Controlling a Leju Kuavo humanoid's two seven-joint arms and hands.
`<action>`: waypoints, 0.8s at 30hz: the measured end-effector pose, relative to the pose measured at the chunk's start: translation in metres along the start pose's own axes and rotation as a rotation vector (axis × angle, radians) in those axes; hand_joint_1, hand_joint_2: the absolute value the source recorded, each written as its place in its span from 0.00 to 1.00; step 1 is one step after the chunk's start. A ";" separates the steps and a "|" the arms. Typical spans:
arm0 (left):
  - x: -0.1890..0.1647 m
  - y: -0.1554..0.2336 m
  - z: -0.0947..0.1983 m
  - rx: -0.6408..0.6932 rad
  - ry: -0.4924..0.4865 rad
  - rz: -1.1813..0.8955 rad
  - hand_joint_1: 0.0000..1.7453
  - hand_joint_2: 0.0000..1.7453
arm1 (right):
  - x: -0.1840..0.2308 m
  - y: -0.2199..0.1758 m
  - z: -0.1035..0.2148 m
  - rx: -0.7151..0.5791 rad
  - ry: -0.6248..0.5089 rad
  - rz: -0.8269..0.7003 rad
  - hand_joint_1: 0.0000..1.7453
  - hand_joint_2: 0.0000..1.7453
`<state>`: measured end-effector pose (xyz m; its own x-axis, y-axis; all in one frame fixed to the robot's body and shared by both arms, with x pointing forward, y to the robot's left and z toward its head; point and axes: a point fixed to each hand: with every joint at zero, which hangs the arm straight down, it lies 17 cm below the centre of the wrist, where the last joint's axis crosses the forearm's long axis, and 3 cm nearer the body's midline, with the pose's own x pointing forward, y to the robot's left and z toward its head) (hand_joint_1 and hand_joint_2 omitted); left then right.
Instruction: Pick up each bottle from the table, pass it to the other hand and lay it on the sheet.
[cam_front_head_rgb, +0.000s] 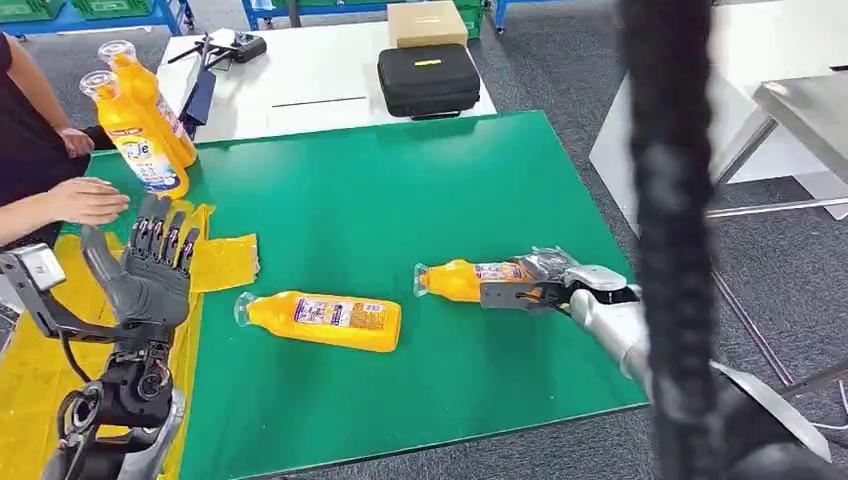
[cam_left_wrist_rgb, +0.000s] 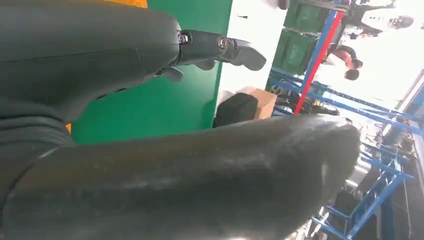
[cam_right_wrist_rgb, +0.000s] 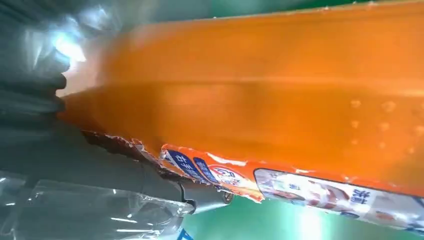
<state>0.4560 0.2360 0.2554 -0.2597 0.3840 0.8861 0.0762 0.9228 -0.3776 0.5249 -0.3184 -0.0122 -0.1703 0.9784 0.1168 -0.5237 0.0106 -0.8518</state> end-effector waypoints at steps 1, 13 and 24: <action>0.000 0.001 0.000 0.001 0.001 0.000 0.00 0.00 | -0.001 0.000 0.001 -0.004 0.000 -0.005 1.00 1.00; -0.002 0.002 0.003 -0.003 0.012 0.005 0.00 0.00 | 0.001 -0.020 0.009 -0.067 -0.055 -0.254 1.00 1.00; 0.010 0.001 0.007 -0.035 0.016 0.093 0.00 1.00 | 0.073 -0.200 0.086 -0.557 -0.425 -0.889 1.00 1.00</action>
<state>0.4463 0.2403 0.2618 -0.2341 0.4686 0.8518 0.1328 0.8834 -0.4494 0.5451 -0.2669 0.2104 -0.2481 0.4295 0.8683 -0.1740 0.8620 -0.4761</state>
